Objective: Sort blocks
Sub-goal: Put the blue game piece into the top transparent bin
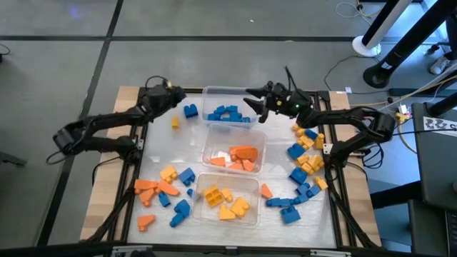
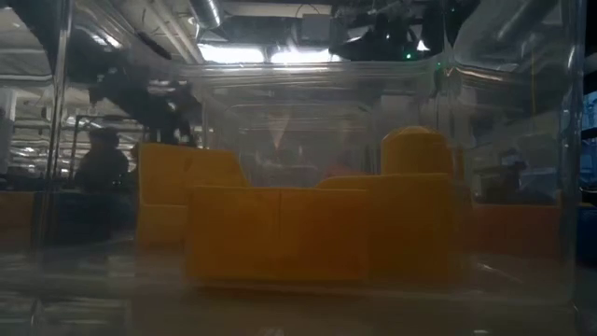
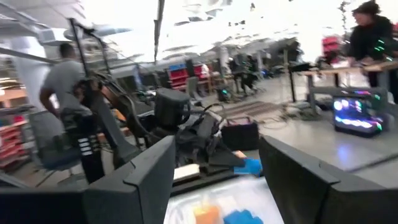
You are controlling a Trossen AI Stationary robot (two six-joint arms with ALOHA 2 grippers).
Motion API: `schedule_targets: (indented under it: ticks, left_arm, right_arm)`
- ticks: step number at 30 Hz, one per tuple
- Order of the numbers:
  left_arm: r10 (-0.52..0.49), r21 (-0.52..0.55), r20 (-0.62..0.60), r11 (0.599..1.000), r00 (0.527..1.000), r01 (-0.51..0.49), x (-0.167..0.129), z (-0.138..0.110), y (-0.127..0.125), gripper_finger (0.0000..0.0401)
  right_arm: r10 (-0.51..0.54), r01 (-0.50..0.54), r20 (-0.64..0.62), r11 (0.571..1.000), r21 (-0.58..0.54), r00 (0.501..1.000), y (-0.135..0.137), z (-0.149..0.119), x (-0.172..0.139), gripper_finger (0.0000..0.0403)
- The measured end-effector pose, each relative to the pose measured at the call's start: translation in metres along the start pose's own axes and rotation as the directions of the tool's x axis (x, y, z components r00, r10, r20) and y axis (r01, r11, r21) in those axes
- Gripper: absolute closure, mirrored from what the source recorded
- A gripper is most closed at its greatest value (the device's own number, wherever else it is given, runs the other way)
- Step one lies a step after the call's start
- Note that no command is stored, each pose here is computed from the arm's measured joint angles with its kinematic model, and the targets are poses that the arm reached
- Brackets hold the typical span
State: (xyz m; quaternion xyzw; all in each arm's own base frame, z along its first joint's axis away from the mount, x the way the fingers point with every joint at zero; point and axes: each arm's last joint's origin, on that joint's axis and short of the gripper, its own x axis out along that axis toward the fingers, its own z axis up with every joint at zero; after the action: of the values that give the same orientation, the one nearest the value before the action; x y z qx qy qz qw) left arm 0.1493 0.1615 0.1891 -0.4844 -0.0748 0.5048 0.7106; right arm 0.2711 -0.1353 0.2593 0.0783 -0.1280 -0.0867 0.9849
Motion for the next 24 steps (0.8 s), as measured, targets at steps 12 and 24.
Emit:
schedule_targets:
  ticks: [12,24]
  left_arm:
    - [-0.492,0.064,-0.138,0.862,0.860,0.503,-0.045,-0.018,-0.056,0.0389]
    - [-0.546,0.138,-0.225,0.802,0.807,0.581,-0.032,-0.067,-0.068,0.0369]
  right_arm:
    - [0.010,-0.002,0.103,0.997,-0.080,0.995,-0.004,0.036,-0.015,0.0169]
    - [0.100,-0.097,0.046,0.993,-0.066,0.994,0.001,0.038,-0.018,0.0169]
